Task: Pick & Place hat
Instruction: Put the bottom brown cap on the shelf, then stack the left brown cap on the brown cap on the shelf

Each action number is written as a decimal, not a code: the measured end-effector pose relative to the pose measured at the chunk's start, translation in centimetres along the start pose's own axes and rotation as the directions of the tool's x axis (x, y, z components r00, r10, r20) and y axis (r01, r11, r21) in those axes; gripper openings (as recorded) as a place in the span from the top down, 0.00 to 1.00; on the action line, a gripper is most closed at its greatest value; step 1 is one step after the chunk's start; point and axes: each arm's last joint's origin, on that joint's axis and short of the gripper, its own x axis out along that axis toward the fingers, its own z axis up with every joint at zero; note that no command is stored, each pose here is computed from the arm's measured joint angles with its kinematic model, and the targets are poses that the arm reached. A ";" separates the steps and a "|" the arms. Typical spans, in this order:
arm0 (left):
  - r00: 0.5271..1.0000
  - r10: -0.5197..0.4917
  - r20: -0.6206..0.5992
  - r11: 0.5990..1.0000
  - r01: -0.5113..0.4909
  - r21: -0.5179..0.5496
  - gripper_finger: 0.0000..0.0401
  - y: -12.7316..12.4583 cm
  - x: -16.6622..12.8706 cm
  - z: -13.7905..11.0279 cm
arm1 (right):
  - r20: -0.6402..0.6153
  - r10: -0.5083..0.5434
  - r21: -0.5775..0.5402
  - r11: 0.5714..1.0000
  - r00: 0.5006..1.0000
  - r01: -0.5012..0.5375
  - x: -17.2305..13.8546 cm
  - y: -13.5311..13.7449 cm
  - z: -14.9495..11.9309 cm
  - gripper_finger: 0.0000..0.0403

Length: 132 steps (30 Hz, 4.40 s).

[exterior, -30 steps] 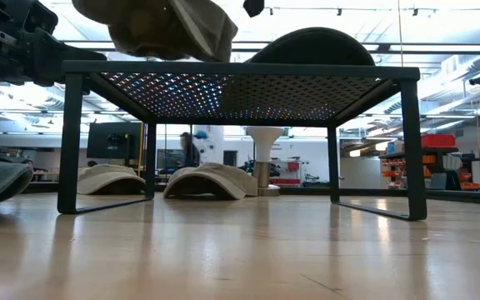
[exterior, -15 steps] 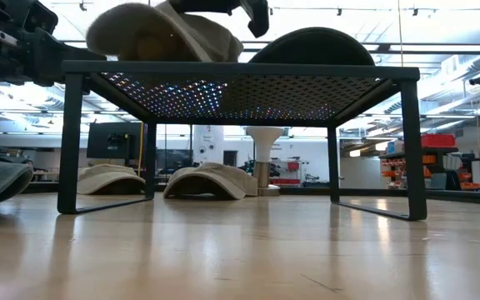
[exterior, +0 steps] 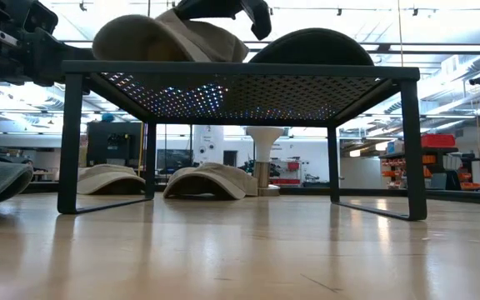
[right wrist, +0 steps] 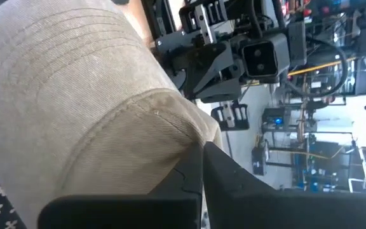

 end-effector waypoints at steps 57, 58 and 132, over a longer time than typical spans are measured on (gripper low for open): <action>1.000 0.000 0.000 1.000 0.000 0.000 0.93 0.0 0.0 0.0 | 0.019 0.113 0.013 0.993 0.993 -0.114 -0.2 1.1 0.3 1.00; 1.000 0.000 0.000 1.000 0.000 0.000 0.93 0.0 0.0 0.0 | 0.019 0.113 0.013 0.993 0.993 -0.113 -0.2 1.1 0.3 1.00; 1.000 0.000 0.000 1.000 0.000 0.000 0.93 0.0 0.0 0.0 | 0.033 -0.103 0.341 0.936 0.994 0.085 -4.0 -2.5 -0.1 0.49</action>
